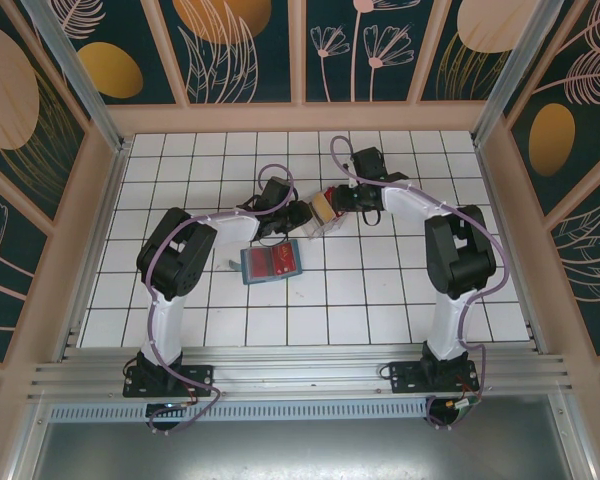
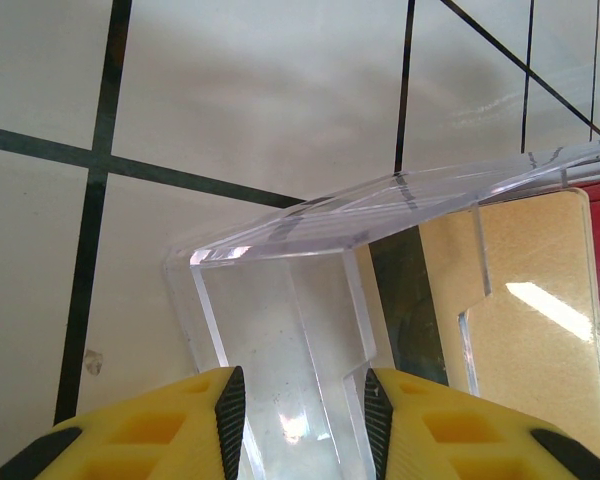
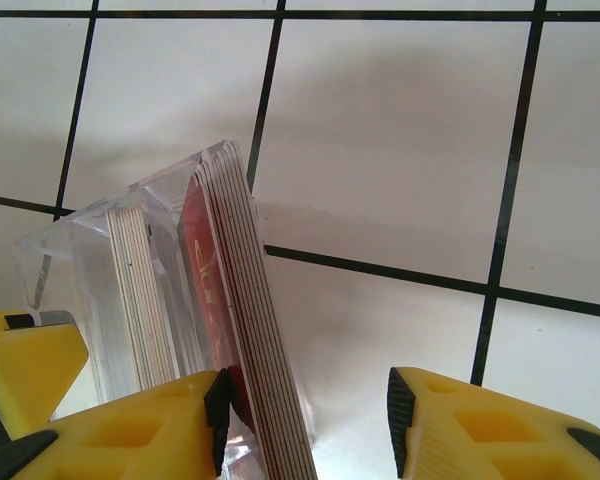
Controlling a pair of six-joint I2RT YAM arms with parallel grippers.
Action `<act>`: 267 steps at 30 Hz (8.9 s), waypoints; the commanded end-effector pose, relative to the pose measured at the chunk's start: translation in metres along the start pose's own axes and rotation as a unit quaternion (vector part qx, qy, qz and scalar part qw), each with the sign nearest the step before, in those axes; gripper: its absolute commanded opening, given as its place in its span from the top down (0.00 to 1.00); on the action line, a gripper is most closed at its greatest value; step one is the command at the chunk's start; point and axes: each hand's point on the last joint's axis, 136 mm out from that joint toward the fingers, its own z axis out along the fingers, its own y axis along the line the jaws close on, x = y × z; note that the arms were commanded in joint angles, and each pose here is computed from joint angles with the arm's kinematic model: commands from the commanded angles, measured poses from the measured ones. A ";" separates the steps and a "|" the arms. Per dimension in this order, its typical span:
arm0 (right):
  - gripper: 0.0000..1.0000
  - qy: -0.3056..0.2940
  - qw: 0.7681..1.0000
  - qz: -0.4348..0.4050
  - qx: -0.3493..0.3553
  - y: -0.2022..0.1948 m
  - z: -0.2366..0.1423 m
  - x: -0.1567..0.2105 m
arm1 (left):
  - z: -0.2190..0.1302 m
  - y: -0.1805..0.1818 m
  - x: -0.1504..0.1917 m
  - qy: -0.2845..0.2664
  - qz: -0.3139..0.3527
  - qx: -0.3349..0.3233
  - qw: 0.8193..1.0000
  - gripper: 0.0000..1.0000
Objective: Put the credit cards into the card holder
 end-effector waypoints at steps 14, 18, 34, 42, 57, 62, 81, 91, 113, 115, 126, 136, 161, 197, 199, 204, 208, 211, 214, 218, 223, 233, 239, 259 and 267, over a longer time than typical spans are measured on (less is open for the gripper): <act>0.64 -0.034 0.999 -0.010 0.008 0.001 -0.031 -0.021 | 0.001 0.036 0.023 0.033 -0.016 -0.053 0.998 0.62; 0.69 -0.031 0.999 -0.011 0.003 0.003 -0.030 -0.020 | 0.000 0.035 0.023 0.032 -0.016 -0.052 0.998 0.61; 0.49 0.014 1.000 -0.018 -0.012 0.008 -0.002 0.000 | 0.001 0.034 0.022 0.034 -0.015 -0.051 0.998 0.62; 0.50 0.022 1.000 -0.016 0.001 0.002 0.006 0.006 | 0.002 0.035 0.023 0.036 -0.015 -0.054 0.998 0.62; 0.54 -0.022 1.000 -0.012 0.013 -0.002 -0.020 -0.019 | 0.004 0.032 0.022 0.037 -0.014 -0.050 0.998 0.61; 0.56 -0.023 1.000 -0.012 0.015 -0.003 -0.023 -0.020 | 0.005 0.035 0.024 0.039 -0.014 -0.052 0.998 0.61; 0.73 -0.024 1.000 -0.013 0.010 -0.001 -0.029 -0.018 | 0.006 0.038 0.027 0.041 -0.017 -0.054 0.998 0.61; 0.88 -0.024 1.000 -0.016 -0.003 0.005 -0.033 -0.019 | 0.005 0.038 0.026 0.040 -0.018 -0.053 0.998 0.62; 0.91 -0.061 0.994 0.005 -0.090 0.035 -0.067 -0.038 | 0.002 0.037 0.026 0.040 -0.017 -0.052 0.998 0.62; 0.91 -0.068 0.993 0.004 -0.101 0.040 -0.075 -0.040 | -0.001 0.031 0.024 0.038 -0.016 -0.046 0.998 0.61; 0.91 -0.086 0.971 0.024 -0.221 0.075 -0.111 -0.020 | -0.056 -0.020 -0.010 -0.004 0.020 -0.013 1.000 0.57; 0.93 -0.057 0.948 0.065 -0.306 0.118 -0.117 0.043 | -0.122 0.036 0.013 -0.028 0.036 -0.095 0.994 0.57; 0.94 0.027 0.952 0.106 -0.285 0.176 -0.012 0.136 | -0.140 0.162 0.095 0.016 0.001 -0.204 0.979 0.63; 0.95 0.022 0.948 0.108 -0.298 0.182 -0.008 0.131 | -0.140 0.158 0.096 0.020 -0.002 -0.195 0.981 0.66; 0.95 0.023 0.947 0.108 -0.302 0.183 -0.009 0.130 | -0.140 0.158 0.096 0.020 0.000 -0.194 0.981 0.66; 0.95 0.017 0.947 0.106 -0.302 0.184 -0.014 0.128 | -0.140 0.159 0.096 0.021 0.000 -0.196 0.980 0.66; 0.95 0.021 0.949 0.103 -0.299 0.183 -0.013 0.130 | -0.140 0.159 0.097 0.022 0.000 -0.196 0.980 0.66; 0.95 0.027 0.950 0.105 -0.294 0.181 -0.007 0.133 | -0.140 0.158 0.096 0.020 0.001 -0.195 0.981 0.66; 0.95 0.029 0.950 0.108 -0.290 0.180 -0.003 0.134 | -0.140 0.157 0.096 0.021 0.000 -0.195 0.981 0.66; 0.95 0.035 0.950 0.106 -0.292 0.182 0.001 0.134 | -0.141 0.158 0.096 0.020 0.000 -0.196 0.980 0.66; 0.95 0.038 0.948 0.096 -0.300 0.187 0.004 0.131 | -0.140 0.158 0.095 0.020 0.002 -0.196 0.980 0.66; 0.95 0.035 0.948 0.091 -0.302 0.186 0.012 0.124 | -0.140 0.157 0.094 0.020 0.004 -0.195 0.981 0.66; 0.95 0.037 0.950 0.083 -0.299 0.188 0.018 0.125 | -0.139 0.155 0.093 0.020 0.006 -0.196 0.980 0.66; 0.96 0.015 0.956 0.071 -0.284 0.186 0.030 0.120 | -0.137 0.155 0.093 0.024 0.010 -0.199 0.980 0.67; 0.95 0.032 0.971 0.035 -0.236 0.187 0.035 0.139 | -0.136 0.158 0.094 0.025 0.009 -0.203 0.979 0.67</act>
